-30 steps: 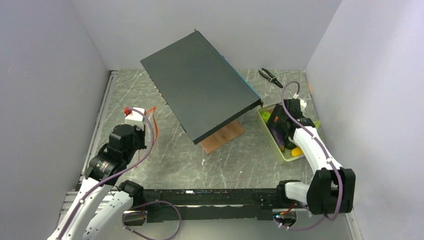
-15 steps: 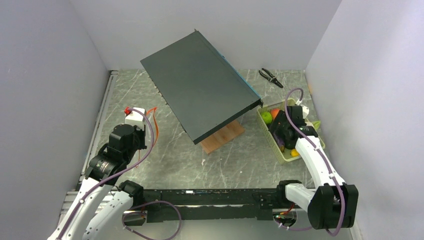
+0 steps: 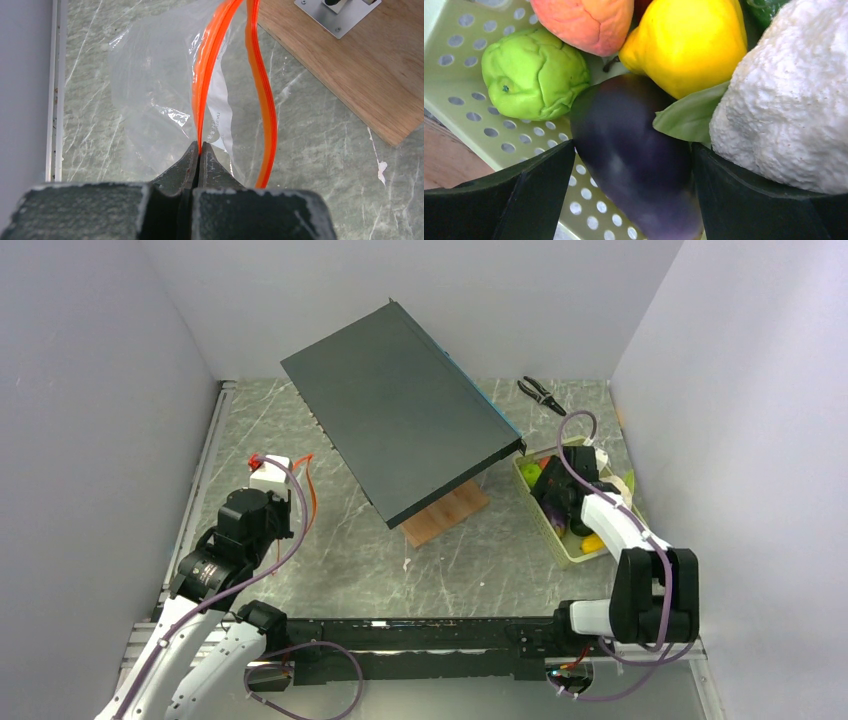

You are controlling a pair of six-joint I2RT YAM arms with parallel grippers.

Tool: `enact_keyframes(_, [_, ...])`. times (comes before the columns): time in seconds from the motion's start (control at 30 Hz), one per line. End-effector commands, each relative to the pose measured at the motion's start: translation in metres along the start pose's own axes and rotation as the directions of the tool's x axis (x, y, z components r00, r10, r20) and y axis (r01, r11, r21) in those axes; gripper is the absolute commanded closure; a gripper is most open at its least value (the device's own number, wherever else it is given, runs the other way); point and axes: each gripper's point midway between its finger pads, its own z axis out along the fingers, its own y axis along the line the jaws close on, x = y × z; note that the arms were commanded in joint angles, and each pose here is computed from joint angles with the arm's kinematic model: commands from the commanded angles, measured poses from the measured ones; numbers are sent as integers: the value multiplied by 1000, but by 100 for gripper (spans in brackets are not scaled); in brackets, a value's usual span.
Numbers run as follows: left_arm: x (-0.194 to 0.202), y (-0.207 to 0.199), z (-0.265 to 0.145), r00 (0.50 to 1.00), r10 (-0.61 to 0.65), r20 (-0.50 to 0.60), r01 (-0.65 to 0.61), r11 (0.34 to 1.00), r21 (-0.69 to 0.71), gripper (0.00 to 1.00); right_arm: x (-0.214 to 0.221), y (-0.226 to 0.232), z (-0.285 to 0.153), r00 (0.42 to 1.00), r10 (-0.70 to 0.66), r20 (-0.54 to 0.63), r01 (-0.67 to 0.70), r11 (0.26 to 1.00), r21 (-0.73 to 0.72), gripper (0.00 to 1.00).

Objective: Place the food in the zip-top bag and seal the zipper

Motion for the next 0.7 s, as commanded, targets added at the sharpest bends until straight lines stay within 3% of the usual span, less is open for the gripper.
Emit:
enact_keyframes(0.0, [-9, -1, 1, 999, -17, 43, 17, 1000, 7, 100, 15, 1, 16, 997, -17, -80, 15, 999, -31, 12])
enact_keyframes(0.27, [-9, -2, 1, 999, -16, 42, 16, 1000, 7, 100, 17, 3, 20, 996, -25, -91, 22, 999, -36, 15])
enact_keyframes(0.47, [-8, -1, 1, 999, -17, 40, 17, 1000, 4, 100, 13, 8, 16, 996, -40, -81, 35, 997, -66, 35])
enact_keyframes(0.67, [-8, -2, 2, 999, -15, 33, 15, 1000, 5, 100, -18, 15, -16, 999, -35, 22, 37, 994, -106, 54])
